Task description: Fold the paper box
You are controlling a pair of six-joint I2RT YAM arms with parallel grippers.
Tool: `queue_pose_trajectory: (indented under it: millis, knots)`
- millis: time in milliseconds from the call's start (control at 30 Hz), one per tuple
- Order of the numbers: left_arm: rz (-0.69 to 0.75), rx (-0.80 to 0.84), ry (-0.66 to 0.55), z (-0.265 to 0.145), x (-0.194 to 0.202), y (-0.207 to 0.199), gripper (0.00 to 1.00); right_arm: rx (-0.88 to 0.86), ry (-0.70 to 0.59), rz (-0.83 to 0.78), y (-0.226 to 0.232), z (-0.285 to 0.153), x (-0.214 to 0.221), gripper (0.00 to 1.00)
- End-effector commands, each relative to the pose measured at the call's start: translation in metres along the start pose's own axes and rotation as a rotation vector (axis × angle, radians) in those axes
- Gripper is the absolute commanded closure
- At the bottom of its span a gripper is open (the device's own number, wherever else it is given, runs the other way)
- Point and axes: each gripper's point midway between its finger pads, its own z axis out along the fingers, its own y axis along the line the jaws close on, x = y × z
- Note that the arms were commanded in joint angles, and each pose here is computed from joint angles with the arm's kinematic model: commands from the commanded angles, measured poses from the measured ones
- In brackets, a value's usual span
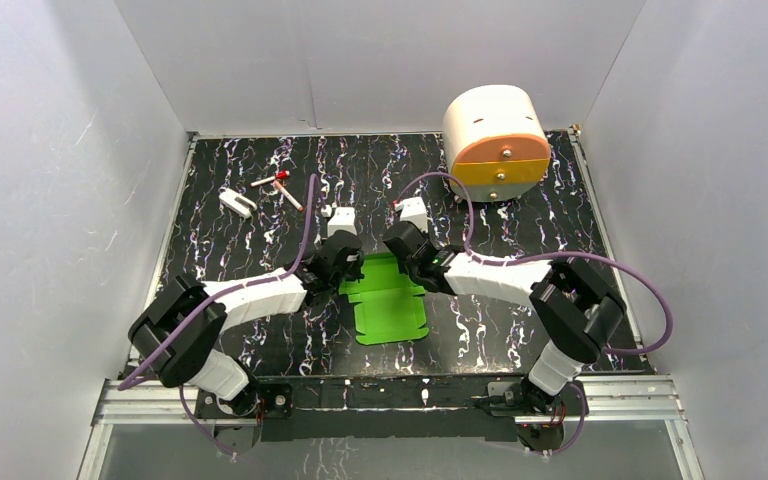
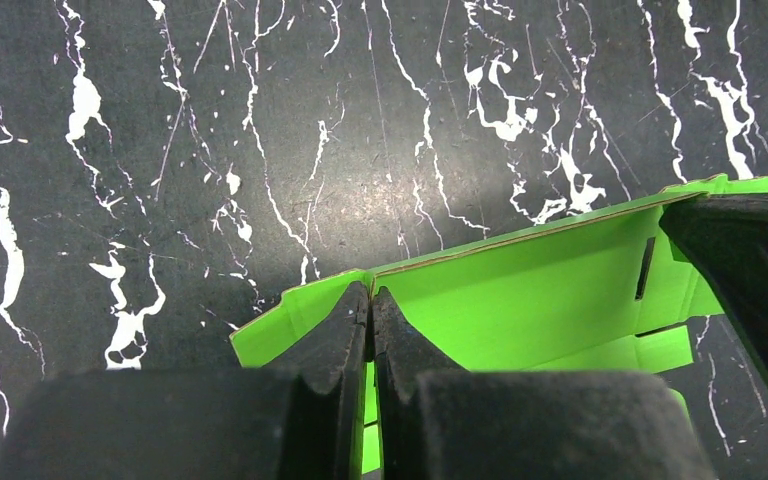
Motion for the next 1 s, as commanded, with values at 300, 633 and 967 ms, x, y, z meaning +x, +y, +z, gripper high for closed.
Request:
queue_pose_trajectory:
  millis: [300,633,967]
  knots:
    - [-0.075,0.008,-0.094,-0.033,-0.029,0.004,0.74,-0.044,-0.095,0.038,-0.009,-0.032,-0.020,0.74]
    - [-0.111,0.088,-0.034,-0.072,-0.014,0.011,0.48,-0.227,-0.094,-0.051,-0.002,-0.062,-0.019,0.46]
    - [-0.184,0.136,0.070,-0.083,0.035,0.022,0.33,-0.344,-0.072,0.111,-0.031,-0.059,0.009,0.37]
